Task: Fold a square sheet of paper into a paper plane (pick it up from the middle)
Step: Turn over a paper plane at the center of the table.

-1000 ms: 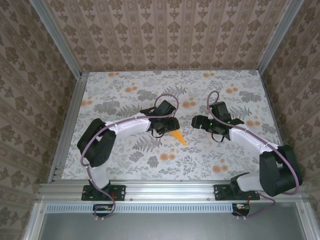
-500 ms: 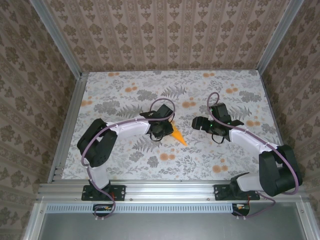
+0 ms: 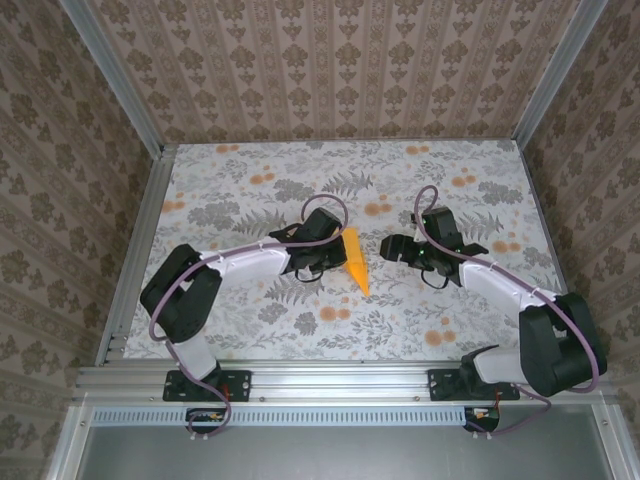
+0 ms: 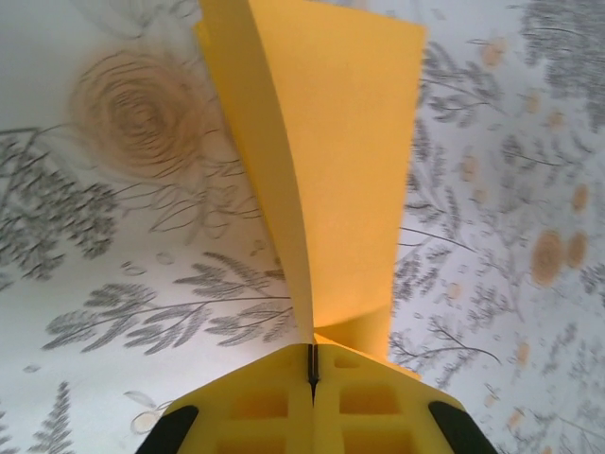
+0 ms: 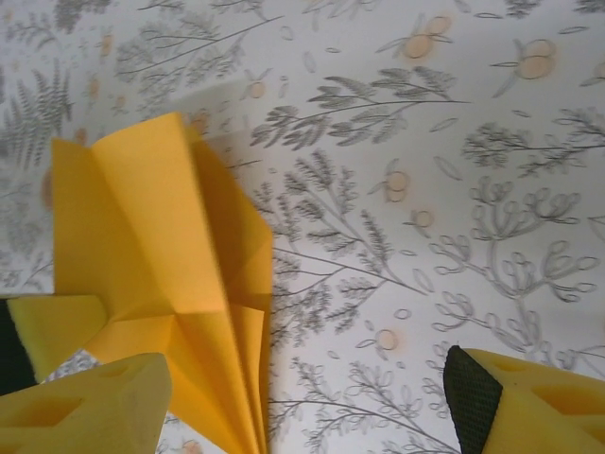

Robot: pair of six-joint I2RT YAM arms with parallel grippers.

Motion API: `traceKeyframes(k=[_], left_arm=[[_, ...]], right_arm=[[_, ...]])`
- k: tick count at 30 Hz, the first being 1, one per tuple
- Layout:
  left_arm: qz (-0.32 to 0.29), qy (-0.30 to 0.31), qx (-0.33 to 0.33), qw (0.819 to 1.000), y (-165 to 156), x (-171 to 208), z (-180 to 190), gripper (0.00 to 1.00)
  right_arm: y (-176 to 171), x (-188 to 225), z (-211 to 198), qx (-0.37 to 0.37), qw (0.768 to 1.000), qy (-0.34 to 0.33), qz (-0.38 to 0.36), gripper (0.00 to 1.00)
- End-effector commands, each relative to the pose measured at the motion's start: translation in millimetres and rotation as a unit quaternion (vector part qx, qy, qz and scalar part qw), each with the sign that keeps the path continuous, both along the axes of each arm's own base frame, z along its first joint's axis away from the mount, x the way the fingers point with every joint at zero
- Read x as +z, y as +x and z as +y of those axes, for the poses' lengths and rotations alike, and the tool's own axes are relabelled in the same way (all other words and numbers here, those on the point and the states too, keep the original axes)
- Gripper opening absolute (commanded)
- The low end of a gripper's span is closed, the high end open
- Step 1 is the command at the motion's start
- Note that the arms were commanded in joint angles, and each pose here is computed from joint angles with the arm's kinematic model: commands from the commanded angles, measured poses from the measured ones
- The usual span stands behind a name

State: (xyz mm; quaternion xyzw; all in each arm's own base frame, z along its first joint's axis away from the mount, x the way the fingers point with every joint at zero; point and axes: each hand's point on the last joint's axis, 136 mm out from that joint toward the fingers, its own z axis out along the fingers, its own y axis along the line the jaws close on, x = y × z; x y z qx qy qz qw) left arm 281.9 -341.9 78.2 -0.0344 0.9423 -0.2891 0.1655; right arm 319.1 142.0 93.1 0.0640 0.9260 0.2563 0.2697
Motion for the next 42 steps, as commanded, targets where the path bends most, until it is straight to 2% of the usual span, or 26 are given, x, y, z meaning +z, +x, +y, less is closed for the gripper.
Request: traceKeyframes(k=[1, 8, 17, 25, 31, 42], left_arm=[[-0.058, -0.049, -0.065, 0.995, 4.0, 30.3, -12.9, 0.0], [-0.033, -0.096, -0.091, 0.991, 7.0, 13.4, -13.9, 0.0], [-0.014, -0.072, -0.061, 0.995, 7.9, -12.3, 12.3, 0.0], [-0.002, -0.042, -0.026, 0.999, 1.0, -27.1, 38.5, 0.0], [0.004, -0.022, -0.005, 1.0, -6.4, -33.8, 56.9, 0.0], [0.008, -0.003, 0.019, 1.0, -25.2, -34.9, 86.1, 0.0]], right_arm=[[-10.3, 9.4, 22.0, 0.047, 0.999, 0.022, -0.017, 0.78], [-25.0, -2.8, 40.9, 0.079, 0.997, -0.001, -0.002, 0.7], [-29.4, -19.9, 61.4, 0.1, 0.994, -0.042, 0.028, 0.66], [-26.8, -32.1, 78.4, 0.114, 0.989, -0.069, 0.058, 0.55], [-26.8, -36.4, 88.3, 0.128, 0.986, -0.082, 0.065, 0.55], [-20.7, -28.9, 85.3, 0.105, 0.989, -0.088, 0.058, 0.59]])
